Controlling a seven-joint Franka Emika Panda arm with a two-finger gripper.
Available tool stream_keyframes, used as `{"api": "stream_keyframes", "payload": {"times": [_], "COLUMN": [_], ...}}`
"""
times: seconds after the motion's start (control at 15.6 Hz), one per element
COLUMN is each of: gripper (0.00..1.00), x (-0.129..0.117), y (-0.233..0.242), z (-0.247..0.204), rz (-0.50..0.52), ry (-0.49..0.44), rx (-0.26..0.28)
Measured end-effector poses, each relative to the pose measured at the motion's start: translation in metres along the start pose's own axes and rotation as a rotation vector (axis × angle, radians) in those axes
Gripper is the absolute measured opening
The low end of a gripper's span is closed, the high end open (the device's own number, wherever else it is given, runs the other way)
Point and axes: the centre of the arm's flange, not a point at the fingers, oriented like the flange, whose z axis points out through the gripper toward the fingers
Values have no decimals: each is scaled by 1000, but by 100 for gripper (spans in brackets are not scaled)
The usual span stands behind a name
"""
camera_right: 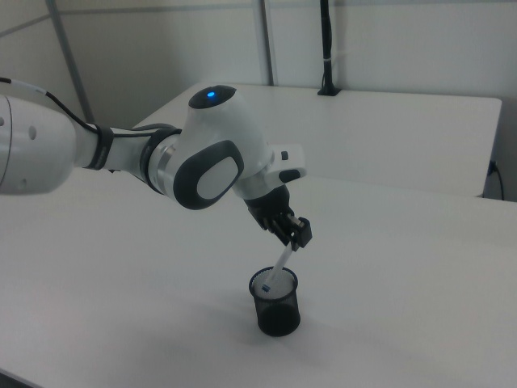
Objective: Insert the marker
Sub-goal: 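Tilt the marker upright and lower it into the mesh cup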
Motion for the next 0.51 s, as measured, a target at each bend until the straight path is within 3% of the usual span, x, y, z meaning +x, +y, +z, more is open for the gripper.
{"api": "stream_keyframes", "payload": {"times": [0.51], "gripper": [23], "x": [-7], "y": [-2], "z": [19], "rz": [-29], "ry": [-37], "rx": [3]}}
